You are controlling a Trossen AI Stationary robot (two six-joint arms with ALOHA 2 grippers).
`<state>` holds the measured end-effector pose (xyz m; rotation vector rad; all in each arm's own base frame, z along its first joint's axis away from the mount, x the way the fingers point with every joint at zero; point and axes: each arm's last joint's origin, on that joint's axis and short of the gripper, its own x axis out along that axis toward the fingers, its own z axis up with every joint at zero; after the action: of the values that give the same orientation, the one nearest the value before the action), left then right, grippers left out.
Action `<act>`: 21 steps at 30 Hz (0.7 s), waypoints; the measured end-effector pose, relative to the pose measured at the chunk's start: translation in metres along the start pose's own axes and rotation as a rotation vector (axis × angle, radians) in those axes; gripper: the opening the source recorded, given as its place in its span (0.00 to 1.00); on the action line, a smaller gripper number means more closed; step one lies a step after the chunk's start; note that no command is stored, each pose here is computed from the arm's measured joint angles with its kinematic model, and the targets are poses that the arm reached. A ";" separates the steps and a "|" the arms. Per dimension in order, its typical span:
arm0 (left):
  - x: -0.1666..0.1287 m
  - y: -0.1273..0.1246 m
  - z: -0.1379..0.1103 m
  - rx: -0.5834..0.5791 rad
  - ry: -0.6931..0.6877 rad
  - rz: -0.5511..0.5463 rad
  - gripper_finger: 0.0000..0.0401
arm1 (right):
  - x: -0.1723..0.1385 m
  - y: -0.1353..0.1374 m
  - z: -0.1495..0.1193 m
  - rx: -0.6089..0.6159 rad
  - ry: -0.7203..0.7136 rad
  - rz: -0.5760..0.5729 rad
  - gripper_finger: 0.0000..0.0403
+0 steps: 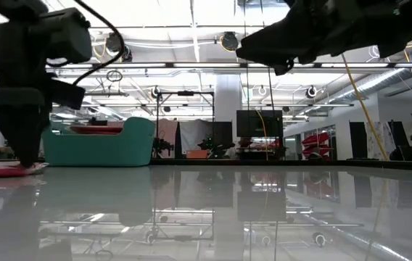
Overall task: Sort popcorn bags into baskets
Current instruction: Stack the red popcorn bag on the red popcorn bags in the green bin
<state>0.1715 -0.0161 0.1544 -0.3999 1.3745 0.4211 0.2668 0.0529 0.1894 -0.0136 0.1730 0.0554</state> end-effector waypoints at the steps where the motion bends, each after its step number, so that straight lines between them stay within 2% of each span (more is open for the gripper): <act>1: 0.004 -0.001 -0.001 0.004 -0.012 -0.029 0.76 | 0.000 0.002 0.000 -0.001 0.000 0.010 0.36; 4: 0.016 0.001 -0.005 -0.004 -0.039 -0.071 0.74 | -0.001 0.006 0.000 -0.003 -0.002 0.024 0.36; 7: 0.024 0.005 -0.010 -0.004 -0.044 -0.058 0.64 | -0.002 0.011 0.000 0.006 -0.002 0.041 0.36; 10: 0.024 0.004 -0.012 0.044 -0.055 -0.056 0.46 | -0.003 0.016 0.000 0.015 -0.001 0.057 0.36; 15: 0.014 -0.009 0.000 0.139 -0.161 -0.121 0.07 | -0.003 0.018 -0.001 0.057 0.004 0.036 0.36; 18: 0.002 -0.017 0.014 0.171 -0.275 -0.141 0.03 | -0.003 0.016 -0.002 0.118 0.000 -0.054 0.36; 21: -0.014 -0.024 0.026 0.207 -0.383 -0.090 0.02 | -0.001 0.013 -0.005 0.173 0.004 -0.140 0.36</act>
<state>0.2042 -0.0245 0.1725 -0.1966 1.0109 0.2609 0.2641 0.0661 0.1841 0.1462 0.1803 -0.0995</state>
